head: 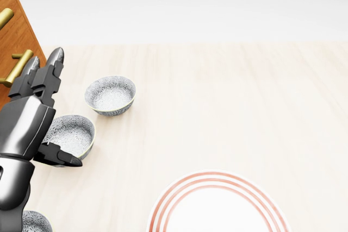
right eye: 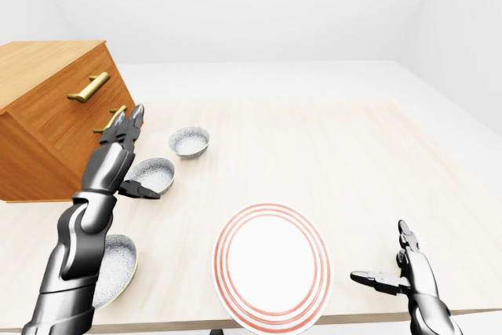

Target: Put the bowl in the middle on the plate.

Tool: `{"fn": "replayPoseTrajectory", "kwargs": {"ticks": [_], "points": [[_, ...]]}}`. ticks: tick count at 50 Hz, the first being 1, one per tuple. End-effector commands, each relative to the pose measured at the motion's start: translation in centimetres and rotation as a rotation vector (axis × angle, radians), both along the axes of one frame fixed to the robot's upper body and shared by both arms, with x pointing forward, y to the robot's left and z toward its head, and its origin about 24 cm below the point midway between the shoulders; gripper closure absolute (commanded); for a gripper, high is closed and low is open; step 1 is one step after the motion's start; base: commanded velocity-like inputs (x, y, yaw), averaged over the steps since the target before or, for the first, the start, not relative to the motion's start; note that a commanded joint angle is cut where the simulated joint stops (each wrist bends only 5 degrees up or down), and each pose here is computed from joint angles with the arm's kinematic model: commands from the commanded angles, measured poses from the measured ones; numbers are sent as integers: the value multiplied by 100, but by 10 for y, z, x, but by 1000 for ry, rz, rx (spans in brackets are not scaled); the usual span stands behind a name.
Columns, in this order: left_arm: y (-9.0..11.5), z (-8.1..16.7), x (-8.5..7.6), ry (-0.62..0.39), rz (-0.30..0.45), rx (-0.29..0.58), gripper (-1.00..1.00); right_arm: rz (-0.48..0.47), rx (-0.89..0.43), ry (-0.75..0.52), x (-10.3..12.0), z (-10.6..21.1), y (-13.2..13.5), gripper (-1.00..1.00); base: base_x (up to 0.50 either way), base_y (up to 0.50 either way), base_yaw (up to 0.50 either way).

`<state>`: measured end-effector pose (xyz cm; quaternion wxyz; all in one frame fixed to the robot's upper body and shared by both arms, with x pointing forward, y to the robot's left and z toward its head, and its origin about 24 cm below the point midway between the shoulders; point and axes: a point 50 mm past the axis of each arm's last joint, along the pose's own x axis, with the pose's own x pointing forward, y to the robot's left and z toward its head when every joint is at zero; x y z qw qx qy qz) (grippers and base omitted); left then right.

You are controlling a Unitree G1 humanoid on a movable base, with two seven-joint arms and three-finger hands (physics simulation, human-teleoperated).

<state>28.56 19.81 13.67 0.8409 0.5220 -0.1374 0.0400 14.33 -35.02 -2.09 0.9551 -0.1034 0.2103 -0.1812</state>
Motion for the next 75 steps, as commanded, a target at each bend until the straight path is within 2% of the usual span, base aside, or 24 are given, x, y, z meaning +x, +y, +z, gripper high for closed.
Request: {"fn": "replayPoseTrajectory", "kwargs": {"ticks": [1, 14, 18, 22, 24, 34, 36, 42, 51, 63, 66, 67, 68, 69, 75], "points": [[-1, -2, 0, -18, 24, 33, -100, -15, 10, 83, -10, -16, 2, -100, 1, 0, 0], [-5, -7, -1, -11, 29, 69, -100, -14, 11, 79, -10, -15, 2, -100, 0, 0, 0], [-6, -17, -3, 58, 19, 104, -100, -17, 12, 84, -9, -16, 1, -100, 0, 0, 0], [-6, -18, -4, 63, 22, 107, -100, -15, 10, 82, -9, -16, 1, -100, 0, 0, 0], [-5, -25, -7, 108, 24, 132, -100, -14, 8, 79, -9, -15, 2, -100, 0, 0, 0], [-6, -25, -13, 146, 5, 134, -100, -14, 6, 82, -10, -15, 2, -100, 0, 0, 0], [-6, -31, -15, 180, 3, 150, -100, -17, 10, 89, -10, -17, 1, -100, 0, 0, 0], [-7, -36, -15, 194, 8, 158, -100, -12, 6, 82, -10, -15, 2, -100, 0, 0, 0], [-1, -45, -5, 182, 49, 191, -100, -10, 4, 80, -10, -15, 2, -100, 0, 0, 0], [-3, -46, -1, 197, 50, 242, -100, -12, 7, 85, -10, -16, 2, -100, 0, 0, 0], [1, -52, 2, 234, 54, 238, -100, -12, 8, 87, -10, -16, 2, -100, 0, 0, 0], [1, -55, 2, 253, 44, 201, -100, -12, 7, 87, -10, -16, 2, -100, 0, 0, 0], [1, -57, 3, 258, 43, 203, -100, -12, 6, 87, -10, -16, 2, -100, 0, 0, 0], [3, -57, 4, 245, 60, 245, -100, -12, 7, 88, -10, -17, 2, -100, 0, 0, 0], [7, -61, 8, 241, 81, 271, -100, -12, 6, 85, -10, -16, 2, -100, 0, 0, 0]]}}
